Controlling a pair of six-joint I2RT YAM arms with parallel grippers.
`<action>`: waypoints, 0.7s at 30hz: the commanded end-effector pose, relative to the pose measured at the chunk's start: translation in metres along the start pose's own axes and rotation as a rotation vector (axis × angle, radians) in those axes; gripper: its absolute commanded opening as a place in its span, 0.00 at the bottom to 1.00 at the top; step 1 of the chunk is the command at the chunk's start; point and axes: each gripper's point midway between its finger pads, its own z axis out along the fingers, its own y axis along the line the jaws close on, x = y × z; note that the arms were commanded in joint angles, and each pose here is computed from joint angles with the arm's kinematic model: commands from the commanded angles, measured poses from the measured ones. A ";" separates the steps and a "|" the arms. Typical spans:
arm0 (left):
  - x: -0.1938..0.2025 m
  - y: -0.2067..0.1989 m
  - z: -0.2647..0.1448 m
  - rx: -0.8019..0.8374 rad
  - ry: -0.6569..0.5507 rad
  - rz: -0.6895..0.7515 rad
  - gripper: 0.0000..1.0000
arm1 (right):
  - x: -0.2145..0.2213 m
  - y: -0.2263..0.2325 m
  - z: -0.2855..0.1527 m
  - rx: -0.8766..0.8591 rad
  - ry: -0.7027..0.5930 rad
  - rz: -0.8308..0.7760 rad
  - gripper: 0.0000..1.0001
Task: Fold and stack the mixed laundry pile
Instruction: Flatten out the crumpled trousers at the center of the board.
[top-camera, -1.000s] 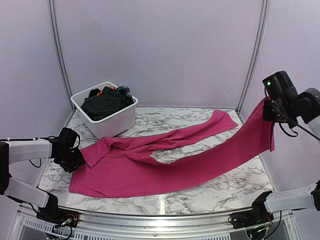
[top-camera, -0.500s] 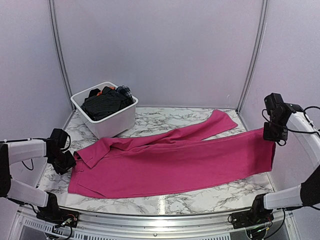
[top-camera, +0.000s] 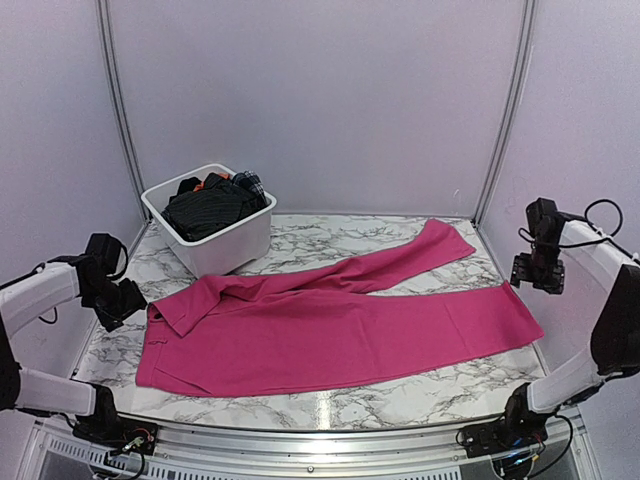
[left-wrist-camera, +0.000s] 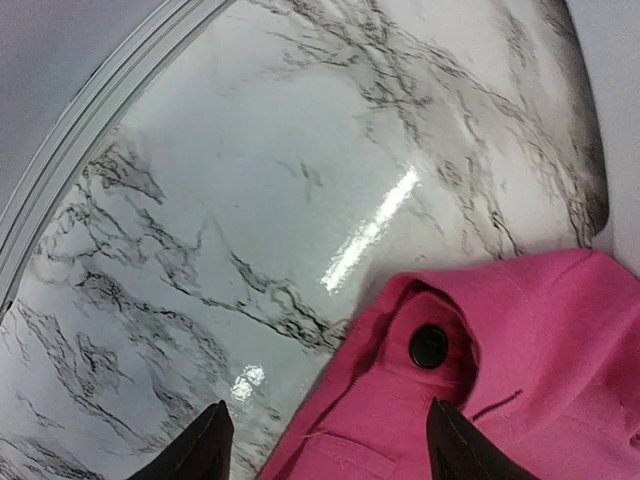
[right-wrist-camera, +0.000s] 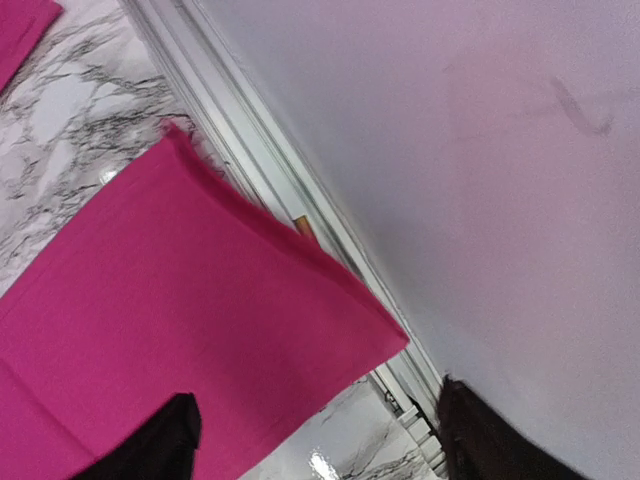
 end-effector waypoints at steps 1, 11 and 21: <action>0.016 -0.022 -0.019 0.049 0.042 0.122 0.71 | -0.040 0.017 -0.032 -0.150 -0.119 0.033 0.92; 0.076 -0.089 -0.018 0.219 0.150 0.144 0.78 | -0.011 0.103 -0.058 -0.599 -0.095 -0.091 0.97; 0.116 -0.010 0.051 -0.088 0.343 -0.041 0.73 | 0.039 0.184 -0.060 -0.846 0.041 -0.118 0.95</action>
